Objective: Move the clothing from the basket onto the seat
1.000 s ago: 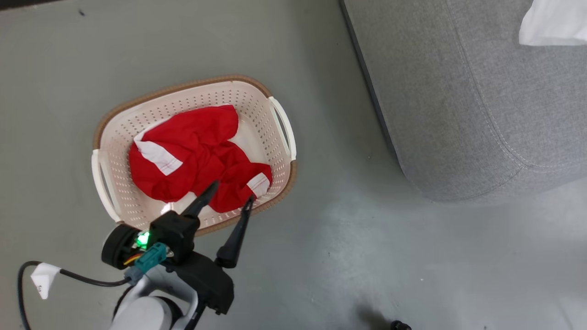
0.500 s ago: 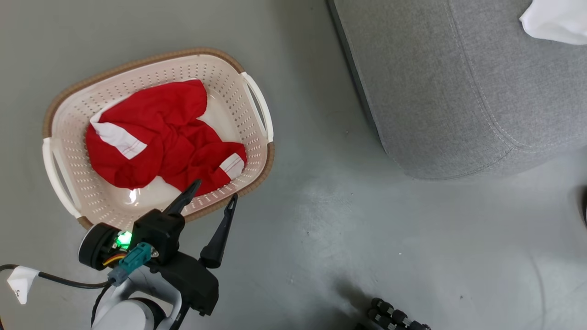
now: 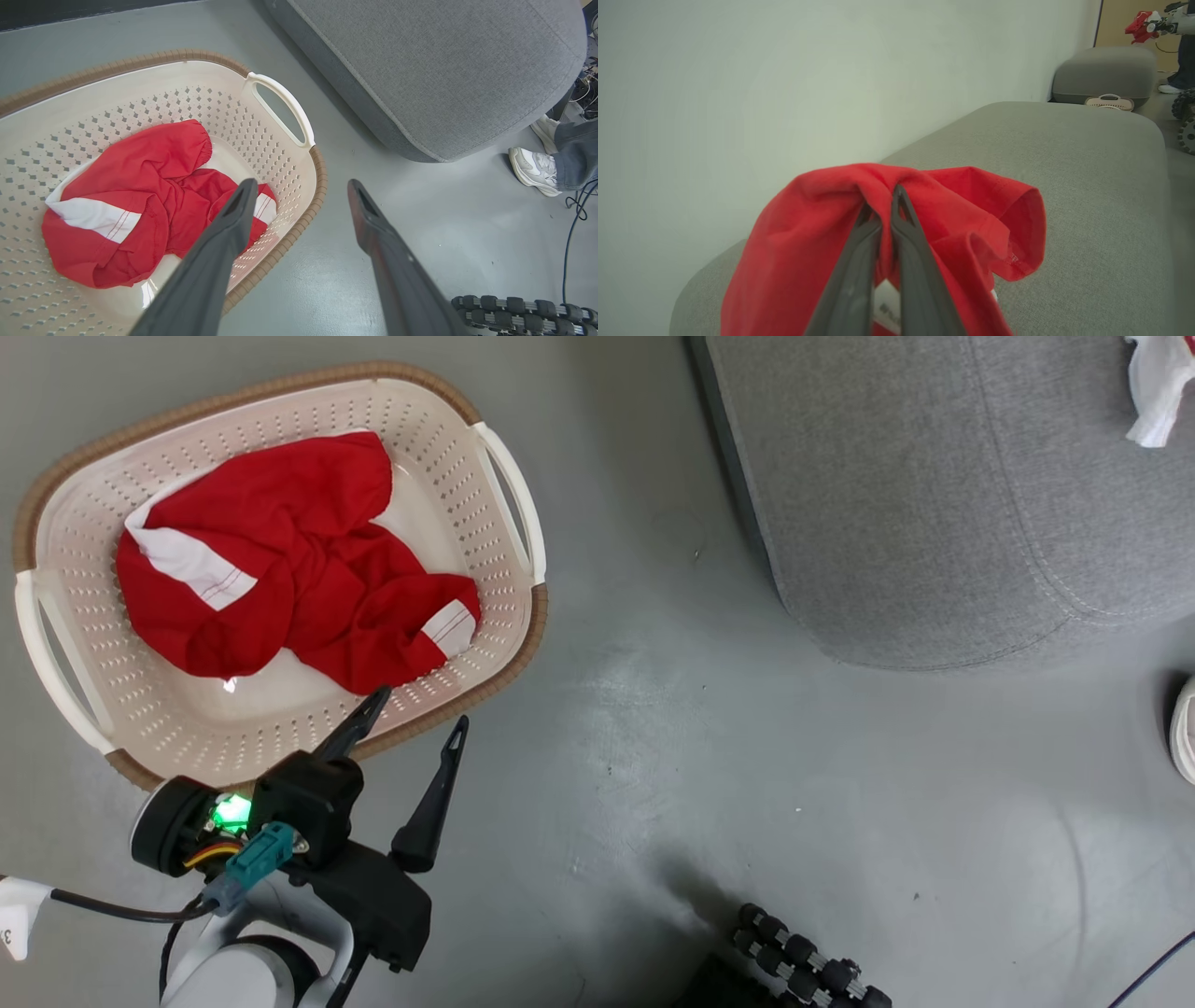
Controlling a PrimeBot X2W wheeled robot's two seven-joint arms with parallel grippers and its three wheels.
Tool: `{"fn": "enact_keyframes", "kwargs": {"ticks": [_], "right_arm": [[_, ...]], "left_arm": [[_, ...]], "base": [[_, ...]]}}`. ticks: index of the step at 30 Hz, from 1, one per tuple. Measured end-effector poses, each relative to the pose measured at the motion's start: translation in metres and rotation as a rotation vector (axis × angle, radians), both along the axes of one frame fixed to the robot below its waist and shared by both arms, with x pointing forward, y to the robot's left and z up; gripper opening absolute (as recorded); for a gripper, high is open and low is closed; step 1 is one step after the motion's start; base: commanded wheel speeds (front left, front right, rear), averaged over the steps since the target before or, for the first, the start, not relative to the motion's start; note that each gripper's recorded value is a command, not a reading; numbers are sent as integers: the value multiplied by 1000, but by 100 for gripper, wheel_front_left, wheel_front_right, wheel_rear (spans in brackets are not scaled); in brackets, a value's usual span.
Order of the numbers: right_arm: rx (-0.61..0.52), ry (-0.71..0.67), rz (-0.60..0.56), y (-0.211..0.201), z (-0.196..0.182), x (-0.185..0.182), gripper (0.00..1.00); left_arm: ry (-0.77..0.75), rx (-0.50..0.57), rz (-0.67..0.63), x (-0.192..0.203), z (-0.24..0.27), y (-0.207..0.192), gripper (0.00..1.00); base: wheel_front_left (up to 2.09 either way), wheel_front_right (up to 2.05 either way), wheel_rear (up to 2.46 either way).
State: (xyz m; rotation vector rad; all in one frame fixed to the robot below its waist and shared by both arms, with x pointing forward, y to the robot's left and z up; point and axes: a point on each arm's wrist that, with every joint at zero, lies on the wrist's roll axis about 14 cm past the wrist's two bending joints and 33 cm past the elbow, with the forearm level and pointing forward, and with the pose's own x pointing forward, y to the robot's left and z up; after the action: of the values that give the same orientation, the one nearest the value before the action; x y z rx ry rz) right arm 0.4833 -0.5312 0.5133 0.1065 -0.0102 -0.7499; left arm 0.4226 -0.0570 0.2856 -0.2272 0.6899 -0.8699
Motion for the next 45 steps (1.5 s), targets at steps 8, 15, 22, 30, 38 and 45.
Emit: {"fn": "enact_keyframes", "kwargs": {"ticks": [8,15,22,30,38,45], "right_arm": [[24,18,75,26,-27,39,0],[15,26,76,26,-31,45,0],[18,23,53,20,-33,43,100],[-2,38,57,21,-28,39,100],[-71,53,111,30,-10,33,100],[-135,11,251,72,13,45,100]], "left_arm": [[28,16,33,3,-14,8,100],[21,18,76,13,-15,15,100],[23,18,92,16,-16,17,100],[2,10,104,20,-12,16,100],[-24,-17,138,24,3,9,100],[-37,-71,199,26,27,2,100]], "base": [[0,0,0],[0,0,0],[0,0,0],[0,0,0],[0,0,0],[0,0,0]]}}
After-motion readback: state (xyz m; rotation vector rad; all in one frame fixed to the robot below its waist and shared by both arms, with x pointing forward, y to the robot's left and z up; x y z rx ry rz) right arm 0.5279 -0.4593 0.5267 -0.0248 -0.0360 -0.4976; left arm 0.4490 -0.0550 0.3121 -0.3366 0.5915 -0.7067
